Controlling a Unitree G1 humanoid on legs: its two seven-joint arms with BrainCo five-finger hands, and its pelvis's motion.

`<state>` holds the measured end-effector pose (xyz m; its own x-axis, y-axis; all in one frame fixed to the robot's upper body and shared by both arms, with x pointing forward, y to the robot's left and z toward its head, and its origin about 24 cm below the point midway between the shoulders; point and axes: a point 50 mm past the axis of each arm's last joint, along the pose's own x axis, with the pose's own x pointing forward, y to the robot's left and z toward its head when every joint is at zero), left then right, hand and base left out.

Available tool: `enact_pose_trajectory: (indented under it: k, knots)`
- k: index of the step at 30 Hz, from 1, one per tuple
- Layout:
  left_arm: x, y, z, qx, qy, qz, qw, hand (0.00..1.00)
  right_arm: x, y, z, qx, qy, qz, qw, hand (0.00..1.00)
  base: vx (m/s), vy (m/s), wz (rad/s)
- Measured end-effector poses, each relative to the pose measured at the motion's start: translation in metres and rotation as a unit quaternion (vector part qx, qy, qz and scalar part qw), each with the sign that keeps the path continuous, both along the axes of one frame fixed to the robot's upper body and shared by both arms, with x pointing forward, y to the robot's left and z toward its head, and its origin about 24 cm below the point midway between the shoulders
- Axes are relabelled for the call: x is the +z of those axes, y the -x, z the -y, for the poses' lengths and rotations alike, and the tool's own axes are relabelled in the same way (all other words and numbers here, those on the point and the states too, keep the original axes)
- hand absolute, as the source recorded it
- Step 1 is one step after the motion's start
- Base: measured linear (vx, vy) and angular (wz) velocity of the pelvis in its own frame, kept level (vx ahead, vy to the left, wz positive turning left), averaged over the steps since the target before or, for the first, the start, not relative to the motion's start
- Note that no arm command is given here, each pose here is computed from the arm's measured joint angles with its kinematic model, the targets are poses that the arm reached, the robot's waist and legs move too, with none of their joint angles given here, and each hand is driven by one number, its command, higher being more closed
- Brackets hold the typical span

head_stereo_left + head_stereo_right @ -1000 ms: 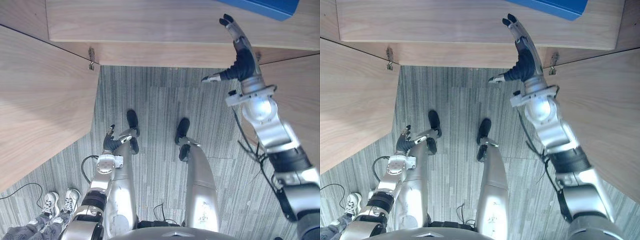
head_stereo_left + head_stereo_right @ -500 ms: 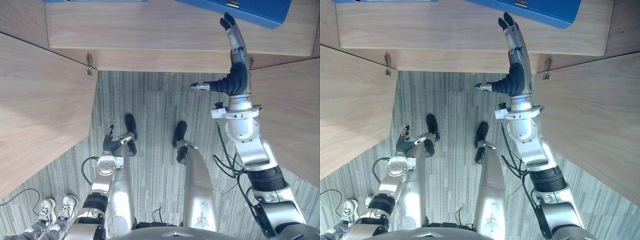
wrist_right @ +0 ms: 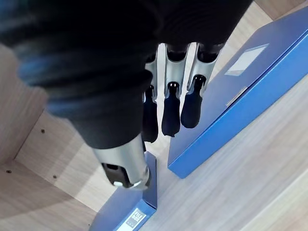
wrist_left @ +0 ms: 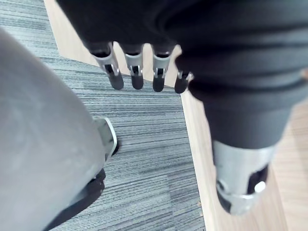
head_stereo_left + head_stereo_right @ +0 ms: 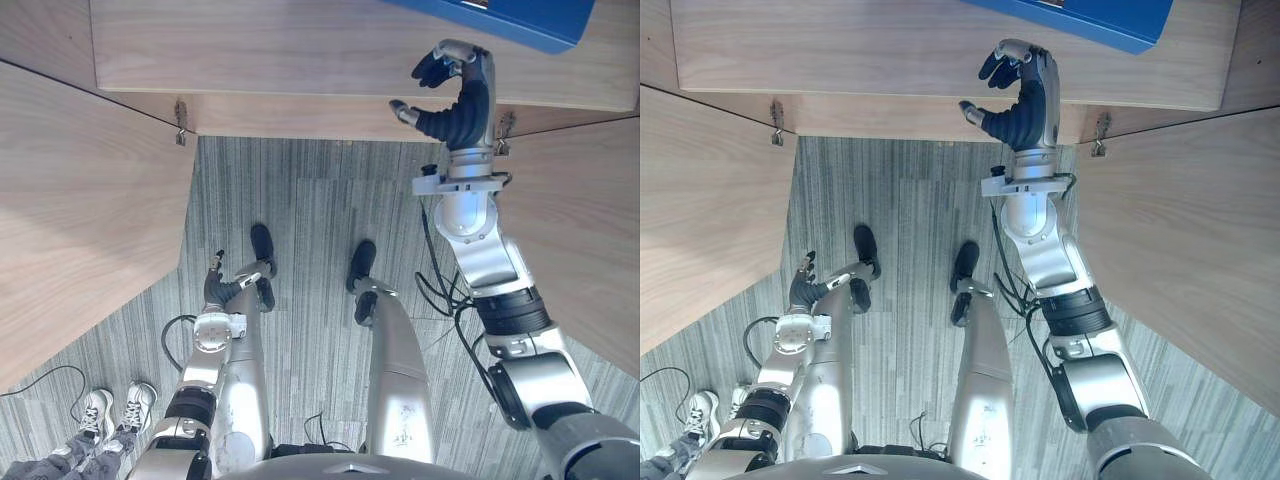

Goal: Walk over to the cabinet, pick up the folder, carry it to the office cabinet, place the folder inside the office cabinet, then close the office cabinet door

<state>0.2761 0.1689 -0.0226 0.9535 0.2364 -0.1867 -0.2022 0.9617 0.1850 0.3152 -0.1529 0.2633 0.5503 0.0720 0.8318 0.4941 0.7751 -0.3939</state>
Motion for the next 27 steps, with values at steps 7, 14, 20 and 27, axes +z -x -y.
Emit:
enact_pose_trajectory:
  k: [7,14,20,27]
  knots:
    - [0.003,-0.001,-0.003,0.001,-0.004,0.01,1.0,0.0,0.002,-0.014,-0.004,-0.021,0.054,-0.013,0.998,1.0,0.01,-0.005,0.03]
    - [0.009,-0.002,-0.008,0.002,-0.014,0.023,1.0,0.0,0.013,-0.034,-0.004,-0.046,0.102,-0.032,0.993,1.0,0.01,-0.023,0.04]
    - [0.016,-0.004,-0.013,0.003,-0.019,0.039,0.999,0.0,0.03,-0.052,0.007,-0.087,0.143,-0.056,0.984,1.0,0.01,-0.016,0.04]
    - [0.028,-0.008,-0.013,-0.003,-0.013,0.072,0.997,0.0,0.053,-0.062,0.031,-0.127,0.121,-0.066,0.982,1.0,-0.01,-0.021,0.06]
